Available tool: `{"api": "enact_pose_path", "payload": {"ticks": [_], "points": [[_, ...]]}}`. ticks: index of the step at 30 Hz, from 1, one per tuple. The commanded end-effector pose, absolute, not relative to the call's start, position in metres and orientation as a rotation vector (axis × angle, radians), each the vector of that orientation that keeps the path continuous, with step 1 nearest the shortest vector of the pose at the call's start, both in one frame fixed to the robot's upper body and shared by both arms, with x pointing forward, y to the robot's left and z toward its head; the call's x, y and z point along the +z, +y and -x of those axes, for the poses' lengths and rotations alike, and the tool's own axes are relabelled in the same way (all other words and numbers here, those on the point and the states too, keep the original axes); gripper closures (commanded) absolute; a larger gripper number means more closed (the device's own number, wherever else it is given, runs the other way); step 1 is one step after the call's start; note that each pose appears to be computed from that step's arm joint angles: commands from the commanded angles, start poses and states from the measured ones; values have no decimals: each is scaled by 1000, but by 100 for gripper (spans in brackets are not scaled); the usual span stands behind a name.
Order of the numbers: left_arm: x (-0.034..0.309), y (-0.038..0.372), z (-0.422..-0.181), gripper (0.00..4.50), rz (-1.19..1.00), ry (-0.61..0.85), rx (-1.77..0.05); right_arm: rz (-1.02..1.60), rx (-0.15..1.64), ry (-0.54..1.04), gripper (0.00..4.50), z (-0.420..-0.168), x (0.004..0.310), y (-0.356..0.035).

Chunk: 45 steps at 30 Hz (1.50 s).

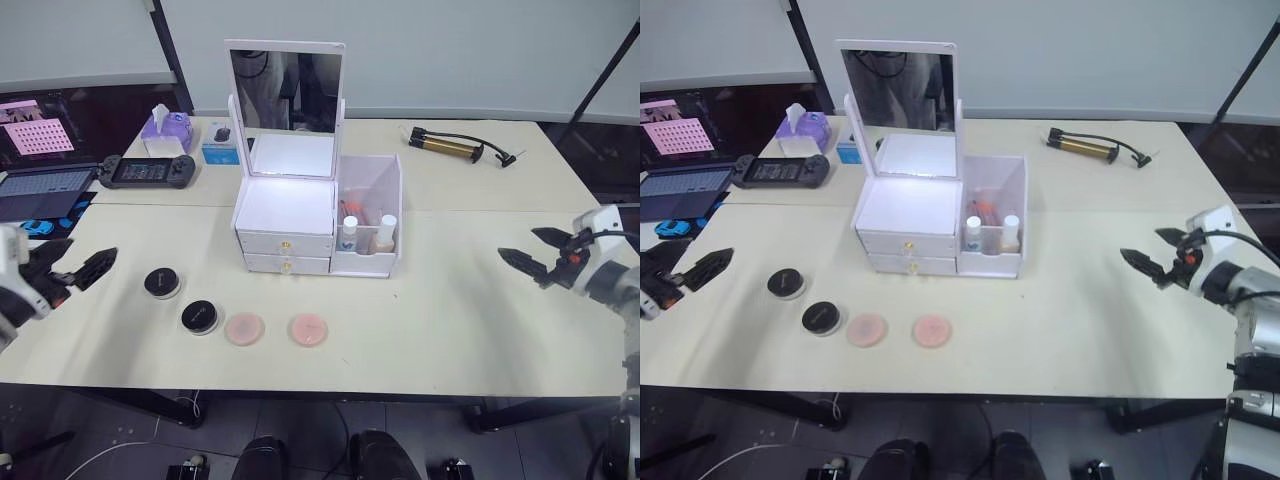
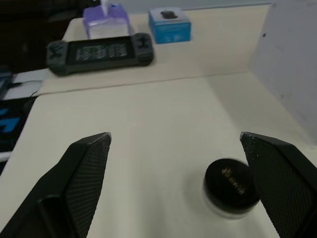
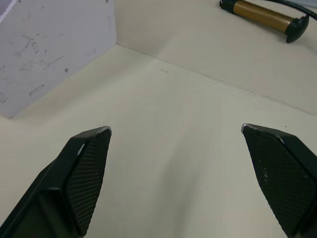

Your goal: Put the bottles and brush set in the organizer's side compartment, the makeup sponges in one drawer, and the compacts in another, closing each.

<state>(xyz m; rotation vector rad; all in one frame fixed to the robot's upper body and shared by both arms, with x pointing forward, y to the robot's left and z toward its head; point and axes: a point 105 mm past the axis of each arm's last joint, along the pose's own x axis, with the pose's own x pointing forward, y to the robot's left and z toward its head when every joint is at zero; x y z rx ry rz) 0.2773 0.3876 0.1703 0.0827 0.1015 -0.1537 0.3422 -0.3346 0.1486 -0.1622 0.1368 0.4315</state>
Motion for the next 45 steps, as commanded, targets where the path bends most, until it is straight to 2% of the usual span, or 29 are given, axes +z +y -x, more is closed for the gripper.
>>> {"api": "enact_pose_path", "payload": {"ticks": [1, 4, 8, 12, 17, 21, 25, 30, 35, 39, 45], "points": [[185, 393, -274, 2, -121, 51, -150, 153, 421, 56, 0, -344, 166, -337], [186, 390, -274, 2, -134, 47, -161, 146, 436, 48, 0, -347, 169, -333], [193, 363, -277, 2, -123, 16, -257, 151, 538, 30, 0, -353, 185, -313], [196, 330, -279, 2, -23, -34, -321, 103, 773, 18, 0, -353, 210, -268], [188, 283, -271, 2, 33, -51, -408, 138, 1002, 52, 0, -343, 235, -220], [175, 237, -253, 2, 45, 1, -500, 190, 1184, 151, 0, -327, 246, -187], [166, 208, -240, 2, 36, 10, -478, 221, 1344, 185, 0, -309, 263, -157], [152, 175, -234, 2, 37, 4, -437, 240, 1473, 275, 0, -290, 265, -146], [148, 149, -246, 2, -10, -46, -379, 257, 1502, 266, 0, -290, 266, -143], [147, 129, -270, 2, -103, -100, -297, 285, 1492, 274, 0, -294, 262, -143], [144, 112, -294, 2, -99, -159, -225, 304, 1492, 289, 0, -288, 262, -143]]}}
